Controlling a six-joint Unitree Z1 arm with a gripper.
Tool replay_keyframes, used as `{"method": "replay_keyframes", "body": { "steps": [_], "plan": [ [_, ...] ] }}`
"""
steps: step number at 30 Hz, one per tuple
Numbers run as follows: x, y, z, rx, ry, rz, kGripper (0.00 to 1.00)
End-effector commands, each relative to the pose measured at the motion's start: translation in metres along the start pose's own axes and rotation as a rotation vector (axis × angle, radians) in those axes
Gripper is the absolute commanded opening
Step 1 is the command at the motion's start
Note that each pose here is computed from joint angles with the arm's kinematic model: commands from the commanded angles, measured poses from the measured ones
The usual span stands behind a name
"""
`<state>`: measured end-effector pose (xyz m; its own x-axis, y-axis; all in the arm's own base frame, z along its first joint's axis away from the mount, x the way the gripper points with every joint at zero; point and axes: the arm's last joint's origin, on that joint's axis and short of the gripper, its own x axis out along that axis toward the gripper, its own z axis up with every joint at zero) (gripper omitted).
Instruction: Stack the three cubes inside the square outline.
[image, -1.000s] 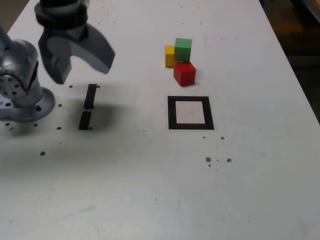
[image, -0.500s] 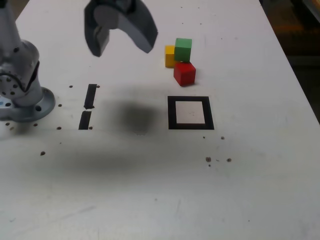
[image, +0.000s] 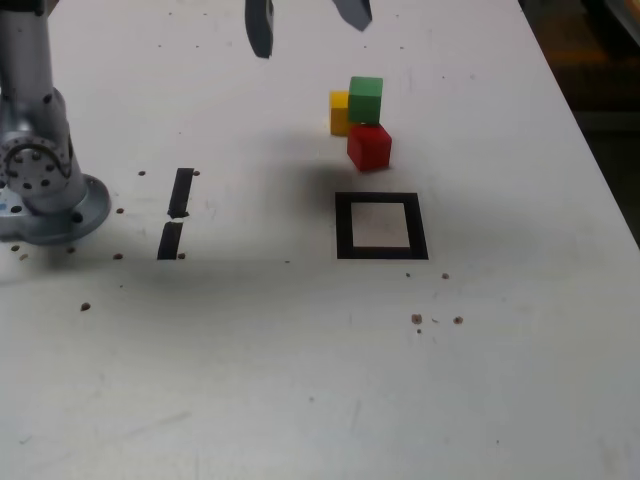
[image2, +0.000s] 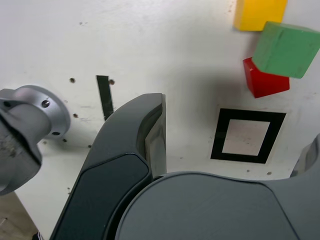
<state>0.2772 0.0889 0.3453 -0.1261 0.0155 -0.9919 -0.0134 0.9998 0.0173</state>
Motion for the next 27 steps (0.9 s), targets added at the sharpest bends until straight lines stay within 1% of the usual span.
{"method": "replay_keyframes", "body": {
  "steps": [1,8,11,15,18,23,27],
  "plan": [
    [0.005,0.003,0.005,-0.005,0.007,0.005,0.97],
    [0.019,0.01,0.025,-0.007,0.017,0.043,0.97],
    [0.031,0.014,0.037,-0.008,0.037,0.056,0.96],
    [0.045,0.017,0.049,-0.01,0.058,0.061,0.95],
    [0.052,0.02,0.056,-0.017,0.058,0.076,0.93],
    [0.06,0.024,0.066,-0.035,0.046,0.119,0.9],
    [0.063,0.025,0.07,-0.035,0.041,0.128,0.87]
  ]
}}
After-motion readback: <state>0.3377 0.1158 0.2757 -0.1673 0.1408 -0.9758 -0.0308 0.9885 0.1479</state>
